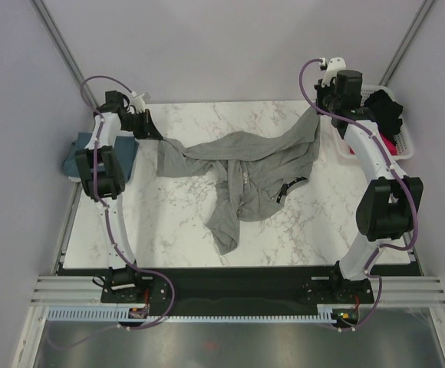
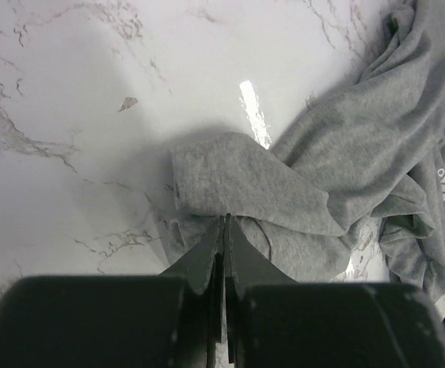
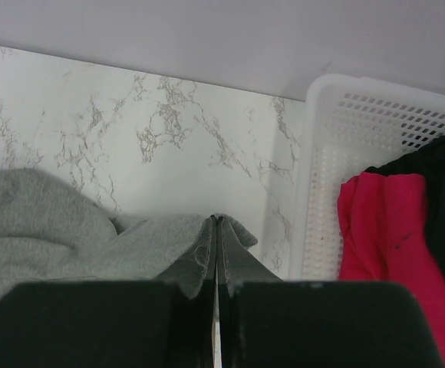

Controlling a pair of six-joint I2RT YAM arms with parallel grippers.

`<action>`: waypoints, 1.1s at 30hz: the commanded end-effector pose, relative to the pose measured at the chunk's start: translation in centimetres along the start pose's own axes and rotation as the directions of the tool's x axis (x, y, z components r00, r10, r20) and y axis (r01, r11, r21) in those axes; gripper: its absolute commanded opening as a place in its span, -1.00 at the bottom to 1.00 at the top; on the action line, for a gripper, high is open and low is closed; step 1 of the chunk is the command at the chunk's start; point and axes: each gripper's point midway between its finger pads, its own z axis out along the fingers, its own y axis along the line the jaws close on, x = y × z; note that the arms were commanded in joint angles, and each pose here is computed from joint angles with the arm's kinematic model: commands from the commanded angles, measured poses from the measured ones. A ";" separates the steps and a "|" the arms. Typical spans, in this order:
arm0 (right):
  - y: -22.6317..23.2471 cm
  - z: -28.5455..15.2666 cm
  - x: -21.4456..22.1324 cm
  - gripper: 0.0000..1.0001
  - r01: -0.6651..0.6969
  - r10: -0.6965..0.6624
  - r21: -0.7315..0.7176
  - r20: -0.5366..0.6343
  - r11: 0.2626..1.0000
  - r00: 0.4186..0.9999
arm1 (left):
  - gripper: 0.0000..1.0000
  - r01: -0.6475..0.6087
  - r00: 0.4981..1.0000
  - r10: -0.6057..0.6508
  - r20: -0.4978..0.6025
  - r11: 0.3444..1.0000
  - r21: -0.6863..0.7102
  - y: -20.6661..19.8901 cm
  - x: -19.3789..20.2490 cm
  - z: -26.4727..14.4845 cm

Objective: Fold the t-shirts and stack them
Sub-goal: Flatten the tshirt out

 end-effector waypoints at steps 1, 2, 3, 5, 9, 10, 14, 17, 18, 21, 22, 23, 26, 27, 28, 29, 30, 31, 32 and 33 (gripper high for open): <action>-0.5 -0.5 -2.7 -1.00 0.008 -0.009 0.024 0.072 1.000 0.997 | -0.96 -0.140 0.981 0.139 0.133 0.990 -0.008 -3.3 -5.2 -4.3; -0.5 -0.5 -2.8 -1.00 0.009 -0.011 0.025 0.073 1.000 0.997 | -0.96 -0.147 0.980 0.148 0.135 0.989 -0.016 -3.3 -5.3 -4.6; -0.5 -0.5 -2.8 -1.00 0.006 -0.008 0.023 0.074 1.000 0.997 | -0.96 -0.155 0.978 0.156 0.136 0.988 -0.023 -3.4 -5.4 -4.8; -0.4 -0.5 -2.7 -1.00 0.006 -0.008 0.021 0.072 1.000 0.997 | -0.96 -0.171 0.975 0.177 0.136 0.983 -0.060 -3.2 -5.7 -5.4; -0.4 -0.4 -2.7 -1.00 0.002 -0.003 0.019 0.073 1.000 0.997 | -0.52 -0.166 0.977 0.176 0.116 0.981 -0.097 -2.5 -5.3 -5.5; -0.4 -0.3 -2.7 -1.00 0.000 -0.002 0.019 0.073 1.000 0.997 | -0.30 -0.162 0.978 0.175 0.109 0.980 -0.117 -2.2 -5.2 -5.4; -0.4 -0.3 -2.7 -1.00 0.000 -0.002 0.018 0.073 1.000 0.997 | 0.03 -0.162 0.979 0.176 0.099 0.978 -0.132 -2.0 -5.1 -5.2; -0.3 -0.3 -2.7 -1.00 -0.001 0.000 0.014 0.072 1.000 0.997 | 0.04 -0.133 0.985 0.144 0.093 0.984 -0.116 -1.8 -4.7 -4.5; -0.2 -0.3 -2.8 -1.00 0.000 -0.001 0.013 0.073 1.000 0.997 | 0.04 -0.120 0.988 0.129 0.081 0.986 -0.112 -1.3 -4.2 -3.9; -0.2 -0.4 -2.5 -1.00 0.003 -0.004 0.016 0.069 1.000 0.998 | 0.03 -0.113 0.991 0.120 0.060 0.987 -0.110 0.2 -3.4 -2.5; -0.3 -0.4 -2.4 -1.00 0.002 -0.003 0.017 0.065 1.000 0.998 | 0.01 -0.112 0.991 0.118 0.056 0.988 -0.110 0.5 -3.2 -2.2; -0.3 -0.4 -2.3 -1.00 0.002 -0.003 0.015 0.064 1.000 0.998 | 0.01 -0.117 0.991 0.124 0.057 0.987 -0.111 0.8 -3.4 -1.9; -0.3 -0.4 -1.9 -1.00 0.005 -0.005 0.015 0.055 1.000 0.998 | 0.00 -0.113 0.992 0.119 0.044 0.987 -0.113 1.8 -2.9 -0.7; -0.2 -0.4 -1.8 -1.00 0.005 -0.005 0.015 0.052 1.000 0.999 | -0.01 -0.117 0.992 0.122 0.039 0.987 -0.114 2.1 -2.7 -0.5; -0.2 -0.4 -1.9 -1.00 0.007 -0.008 0.016 0.055 1.000 0.998 | -0.02 -0.112 0.993 0.117 0.032 0.986 -0.120 2.4 -2.4 -0.2; -0.3 -0.4 -1.7 -1.00 0.011 -0.011 0.018 0.051 1.000 0.999 | -0.02 -0.110 0.993 0.114 0.027 0.987 -0.120 2.6 -2.2 -0.1; -0.4 -0.5 -1.8 -1.00 0.010 -0.012 0.022 0.052 1.000 0.999 | -0.02 -0.111 0.993 0.115 0.024 0.986 -0.121 2.7 -2.1 0.0; -0.4 -0.5 -1.8 -1.00 0.012 -0.013 0.022 0.052 1.000 0.999 | -0.02 -0.109 0.994 0.112 0.021 0.987 -0.120 2.8 -1.9 0.1; -0.4 -0.5 -1.7 -1.00 0.012 -0.013 0.023 0.050 1.000 0.999 | -0.02 -0.105 0.994 0.108 0.019 0.987 -0.118 2.8 -1.9 0.2; -0.2 -0.4 -1.8 -1.00 0.016 -0.017 0.019 0.051 1.000 0.999 | -0.03 -0.106 0.994 0.109 0.020 0.988 -0.111 2.7 -1.9 0.3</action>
